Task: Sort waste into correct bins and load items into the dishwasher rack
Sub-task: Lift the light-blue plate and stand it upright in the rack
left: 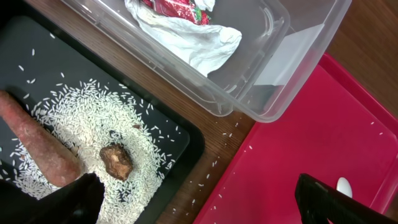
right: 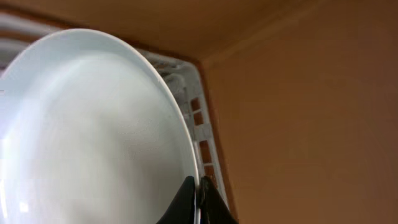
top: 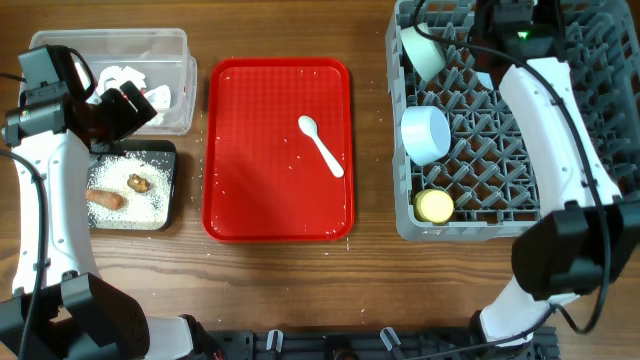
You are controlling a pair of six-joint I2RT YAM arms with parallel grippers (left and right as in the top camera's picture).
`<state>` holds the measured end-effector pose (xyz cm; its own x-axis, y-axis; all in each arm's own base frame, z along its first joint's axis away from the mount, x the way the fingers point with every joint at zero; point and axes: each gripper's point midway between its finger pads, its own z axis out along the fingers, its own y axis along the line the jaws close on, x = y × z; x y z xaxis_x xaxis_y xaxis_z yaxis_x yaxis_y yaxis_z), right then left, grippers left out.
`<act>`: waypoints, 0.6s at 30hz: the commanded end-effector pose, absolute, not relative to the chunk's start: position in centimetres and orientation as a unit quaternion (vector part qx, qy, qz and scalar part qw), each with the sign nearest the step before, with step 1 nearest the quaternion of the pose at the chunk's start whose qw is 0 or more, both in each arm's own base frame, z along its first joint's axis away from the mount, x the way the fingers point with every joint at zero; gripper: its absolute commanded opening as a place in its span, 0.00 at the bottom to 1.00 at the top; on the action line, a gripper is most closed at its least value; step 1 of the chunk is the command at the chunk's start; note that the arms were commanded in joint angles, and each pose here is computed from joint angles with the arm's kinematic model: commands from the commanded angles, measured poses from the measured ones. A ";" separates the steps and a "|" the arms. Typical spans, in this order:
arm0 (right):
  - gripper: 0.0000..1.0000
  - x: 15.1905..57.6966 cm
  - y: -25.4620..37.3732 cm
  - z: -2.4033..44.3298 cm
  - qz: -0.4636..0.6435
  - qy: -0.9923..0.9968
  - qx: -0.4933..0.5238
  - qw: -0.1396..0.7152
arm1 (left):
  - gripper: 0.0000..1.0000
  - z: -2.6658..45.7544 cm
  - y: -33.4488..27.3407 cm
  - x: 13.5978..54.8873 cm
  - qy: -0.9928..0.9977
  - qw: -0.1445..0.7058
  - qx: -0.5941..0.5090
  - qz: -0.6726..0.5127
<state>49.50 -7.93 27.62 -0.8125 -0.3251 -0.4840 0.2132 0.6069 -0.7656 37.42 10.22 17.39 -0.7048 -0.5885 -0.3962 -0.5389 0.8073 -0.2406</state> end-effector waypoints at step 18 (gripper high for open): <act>1.00 51.3 -6.1 19.3 -0.383 0.885 -0.075 0.252 | 1.00 17.9 10.6 37.6 0.920 0.241 -0.304 -0.050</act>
<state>51.36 -6.39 20.40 -0.8565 -0.3742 -0.3555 0.0241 0.6590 -0.7517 37.42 10.22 17.39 -0.7048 -0.5885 -0.3962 -0.5389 0.8073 -0.2406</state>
